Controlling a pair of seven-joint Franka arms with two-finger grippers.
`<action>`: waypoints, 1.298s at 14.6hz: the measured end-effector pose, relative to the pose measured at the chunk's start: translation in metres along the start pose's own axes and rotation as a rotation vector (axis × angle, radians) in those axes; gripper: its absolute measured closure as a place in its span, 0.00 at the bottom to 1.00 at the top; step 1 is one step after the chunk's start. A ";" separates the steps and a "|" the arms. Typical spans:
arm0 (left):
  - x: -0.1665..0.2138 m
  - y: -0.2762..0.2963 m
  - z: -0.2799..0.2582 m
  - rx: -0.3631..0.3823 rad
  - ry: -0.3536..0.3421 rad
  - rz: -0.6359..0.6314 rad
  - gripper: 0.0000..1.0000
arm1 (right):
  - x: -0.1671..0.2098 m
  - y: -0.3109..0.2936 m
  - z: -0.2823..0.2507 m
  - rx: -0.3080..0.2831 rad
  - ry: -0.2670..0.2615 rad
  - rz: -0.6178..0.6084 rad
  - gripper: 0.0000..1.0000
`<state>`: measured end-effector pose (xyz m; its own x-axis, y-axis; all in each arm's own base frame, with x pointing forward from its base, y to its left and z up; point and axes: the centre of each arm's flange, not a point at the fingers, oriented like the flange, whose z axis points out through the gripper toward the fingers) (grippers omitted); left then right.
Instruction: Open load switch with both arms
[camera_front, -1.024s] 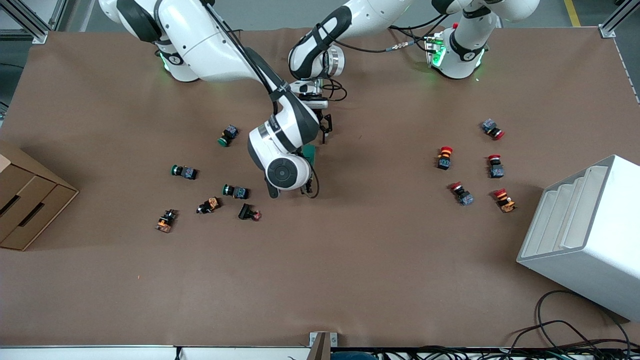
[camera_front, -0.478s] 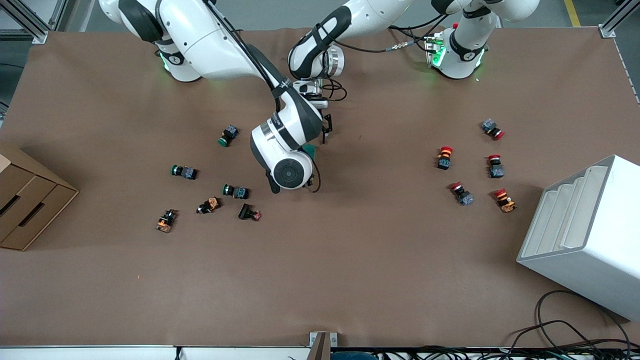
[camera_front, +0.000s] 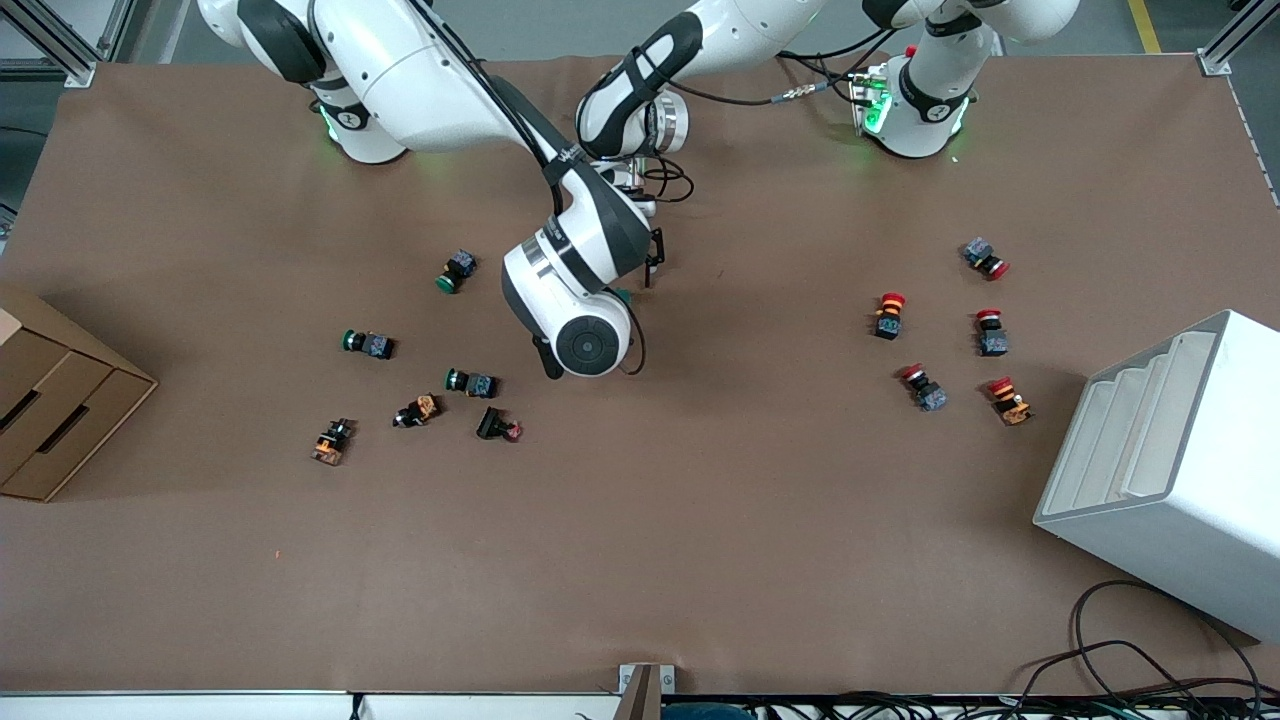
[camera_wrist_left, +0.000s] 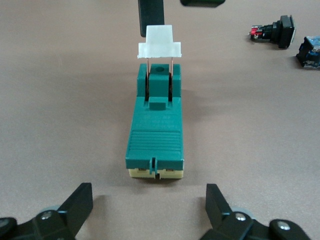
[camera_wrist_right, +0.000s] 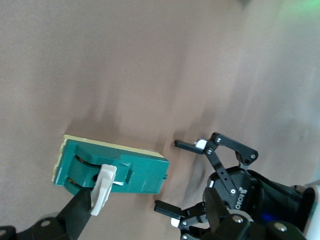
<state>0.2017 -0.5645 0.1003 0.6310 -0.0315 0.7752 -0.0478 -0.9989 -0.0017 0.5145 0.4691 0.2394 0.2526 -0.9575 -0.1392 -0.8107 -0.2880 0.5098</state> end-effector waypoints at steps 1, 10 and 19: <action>0.000 0.000 0.000 0.000 0.000 0.000 0.00 | -0.002 0.002 0.001 -0.008 0.001 -0.004 0.00; 0.000 0.000 0.000 0.000 0.001 0.001 0.00 | -0.019 0.017 0.019 -0.090 0.032 -0.071 0.00; -0.002 0.001 -0.001 0.004 0.011 0.001 0.00 | -0.017 0.017 0.047 -0.139 0.051 -0.088 0.00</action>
<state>0.1999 -0.5653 0.0989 0.6220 -0.0322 0.7824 -0.0457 -0.9989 -0.0047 0.4718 0.4804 0.2104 0.3483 -0.9258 -0.1470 -0.7045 -0.3620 0.6105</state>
